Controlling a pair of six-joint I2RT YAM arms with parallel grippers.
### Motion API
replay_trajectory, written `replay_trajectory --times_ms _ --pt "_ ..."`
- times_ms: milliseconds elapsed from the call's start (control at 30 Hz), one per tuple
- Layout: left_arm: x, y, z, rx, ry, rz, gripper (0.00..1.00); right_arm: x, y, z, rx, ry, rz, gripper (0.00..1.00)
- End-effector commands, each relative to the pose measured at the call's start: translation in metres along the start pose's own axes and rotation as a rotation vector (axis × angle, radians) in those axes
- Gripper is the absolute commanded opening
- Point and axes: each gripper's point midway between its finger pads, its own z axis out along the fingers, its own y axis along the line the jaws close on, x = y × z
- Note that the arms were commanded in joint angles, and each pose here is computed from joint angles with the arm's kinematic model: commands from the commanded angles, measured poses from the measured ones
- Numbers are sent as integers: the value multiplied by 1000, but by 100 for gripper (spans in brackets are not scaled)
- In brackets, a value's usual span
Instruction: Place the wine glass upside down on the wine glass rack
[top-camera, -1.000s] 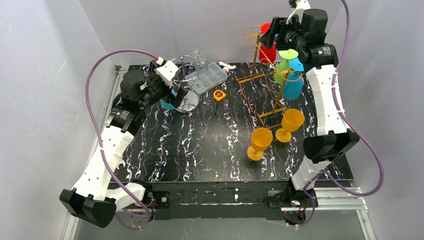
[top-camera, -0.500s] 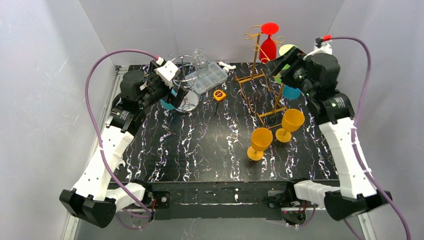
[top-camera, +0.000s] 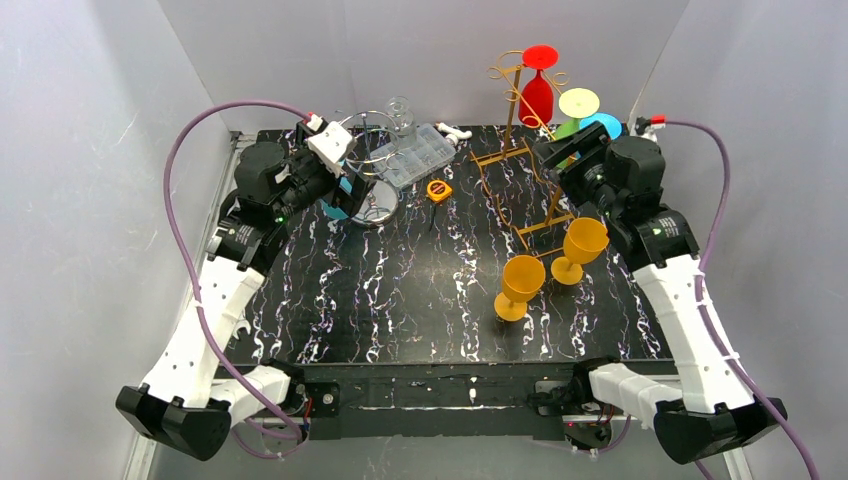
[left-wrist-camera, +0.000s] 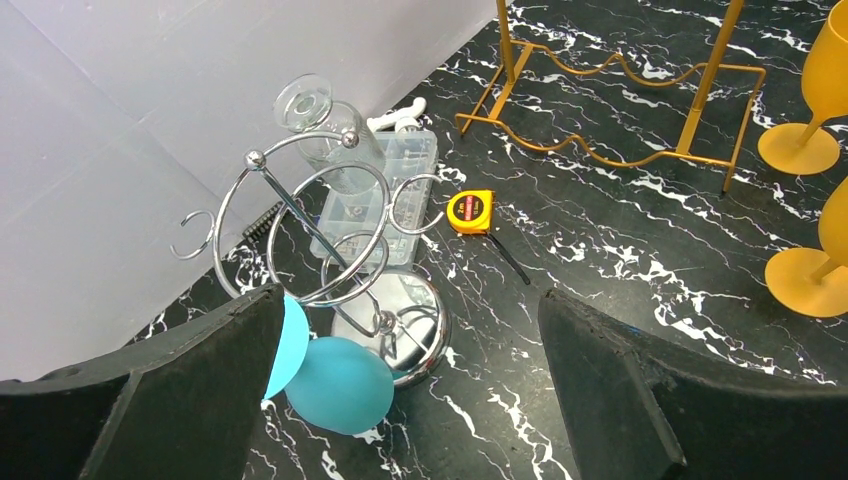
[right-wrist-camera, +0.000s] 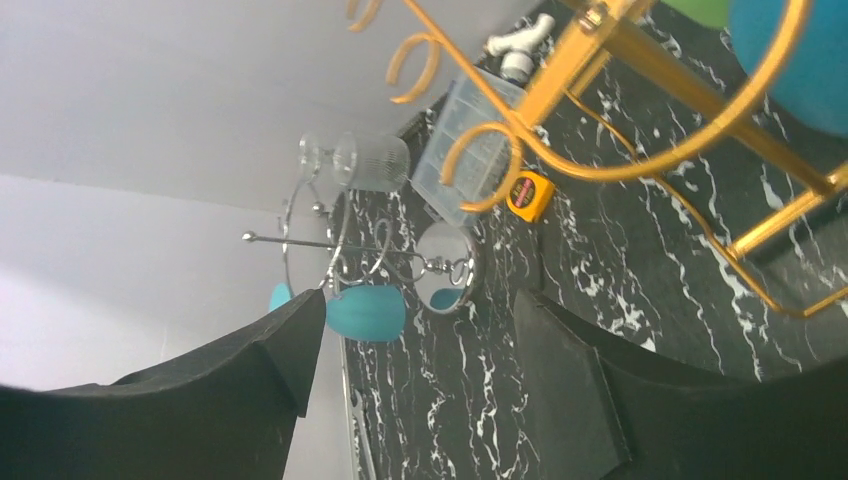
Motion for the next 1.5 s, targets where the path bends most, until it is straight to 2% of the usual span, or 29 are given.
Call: replay_trajectory --times_ms 0,333,467,733,1033,1167,1367,1467 --pt "-23 3 -14 -15 -56 11 98 -10 3 -3 -35 -78 130 79" --pt "-25 2 -18 -21 -65 8 98 -15 4 13 -95 -147 261 78" --pt "-27 4 -18 -31 -72 15 98 -10 -2 29 -69 -130 297 77" --pt "-24 5 -21 -38 -70 43 98 -16 -12 38 -78 -205 353 60" --pt "-21 5 -23 -48 -62 44 98 -23 -19 43 -67 -260 352 57" --pt "-21 6 -25 -56 -63 49 98 -21 -23 48 -55 -255 365 48" --pt "-19 6 -27 -62 -62 65 98 -27 -26 51 -45 -255 361 22" --pt "-19 7 -27 -66 -62 68 98 -33 -31 52 -32 -240 353 16"
